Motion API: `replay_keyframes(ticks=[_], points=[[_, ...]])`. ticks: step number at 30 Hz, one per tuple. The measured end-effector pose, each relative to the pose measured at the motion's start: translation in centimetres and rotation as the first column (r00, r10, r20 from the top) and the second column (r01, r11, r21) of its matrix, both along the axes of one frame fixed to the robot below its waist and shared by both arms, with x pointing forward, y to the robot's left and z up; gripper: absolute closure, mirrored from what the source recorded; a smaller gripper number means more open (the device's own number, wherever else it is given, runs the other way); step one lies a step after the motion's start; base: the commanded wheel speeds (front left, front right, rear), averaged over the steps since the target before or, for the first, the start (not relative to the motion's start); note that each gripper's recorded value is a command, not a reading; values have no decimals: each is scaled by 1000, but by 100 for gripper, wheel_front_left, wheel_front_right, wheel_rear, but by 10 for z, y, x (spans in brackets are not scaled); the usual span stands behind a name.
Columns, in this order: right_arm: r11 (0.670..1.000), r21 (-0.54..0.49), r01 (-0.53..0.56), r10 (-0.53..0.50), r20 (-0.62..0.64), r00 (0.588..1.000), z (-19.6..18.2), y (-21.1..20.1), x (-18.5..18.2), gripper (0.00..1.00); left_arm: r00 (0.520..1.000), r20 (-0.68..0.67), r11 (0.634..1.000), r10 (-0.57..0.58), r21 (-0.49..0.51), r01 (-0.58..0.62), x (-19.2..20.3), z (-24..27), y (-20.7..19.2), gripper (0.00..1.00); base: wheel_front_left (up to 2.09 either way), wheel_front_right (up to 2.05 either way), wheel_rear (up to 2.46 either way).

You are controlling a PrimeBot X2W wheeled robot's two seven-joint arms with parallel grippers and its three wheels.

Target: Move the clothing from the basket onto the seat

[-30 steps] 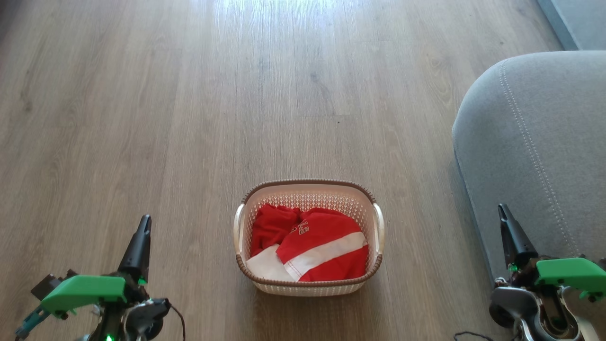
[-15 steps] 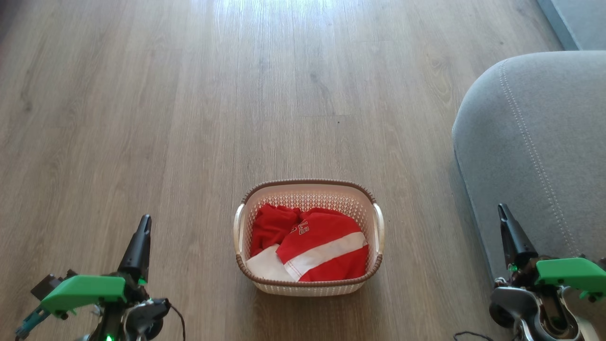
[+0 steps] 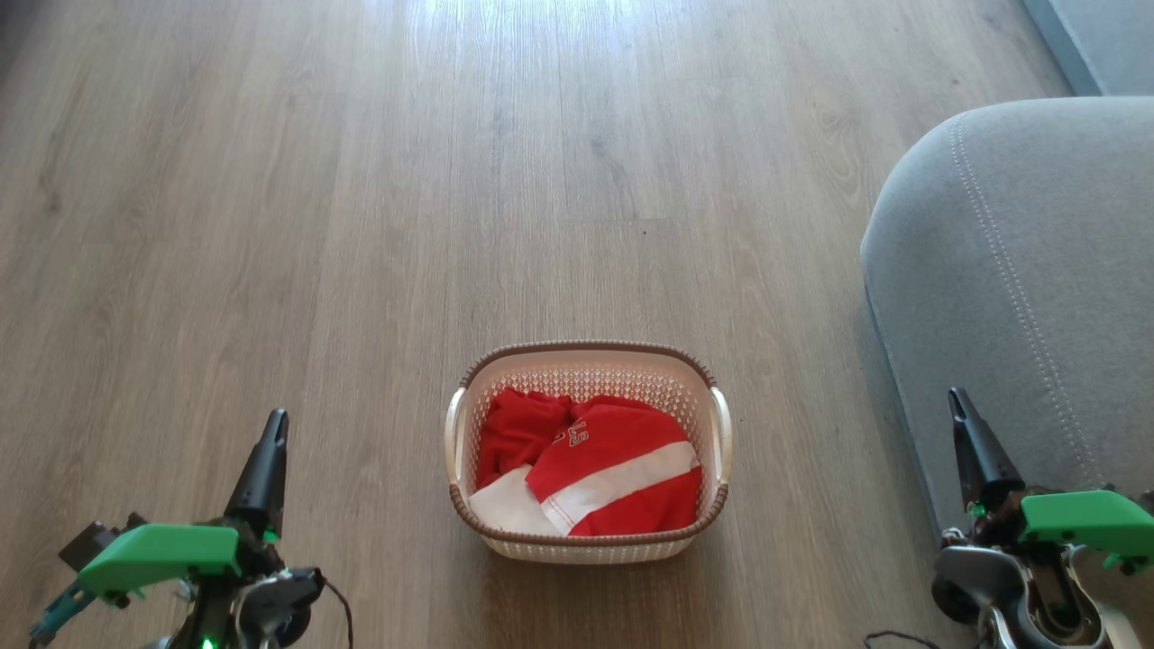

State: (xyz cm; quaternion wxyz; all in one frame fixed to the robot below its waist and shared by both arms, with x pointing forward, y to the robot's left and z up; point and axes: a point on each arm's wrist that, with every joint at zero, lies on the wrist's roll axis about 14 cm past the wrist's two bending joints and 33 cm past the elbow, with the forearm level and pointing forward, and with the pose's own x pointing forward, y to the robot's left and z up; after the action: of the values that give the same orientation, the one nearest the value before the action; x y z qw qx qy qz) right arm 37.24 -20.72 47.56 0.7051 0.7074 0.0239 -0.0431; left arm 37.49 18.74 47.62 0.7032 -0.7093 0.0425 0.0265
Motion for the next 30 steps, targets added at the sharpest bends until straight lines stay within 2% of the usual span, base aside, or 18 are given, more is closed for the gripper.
replay_keyframes(ticks=[30], points=[[1000,0,0,0,0,1000,0,0,0,100,1000,0,1000,0,0,0,0,0,0,100,0,0,0]])
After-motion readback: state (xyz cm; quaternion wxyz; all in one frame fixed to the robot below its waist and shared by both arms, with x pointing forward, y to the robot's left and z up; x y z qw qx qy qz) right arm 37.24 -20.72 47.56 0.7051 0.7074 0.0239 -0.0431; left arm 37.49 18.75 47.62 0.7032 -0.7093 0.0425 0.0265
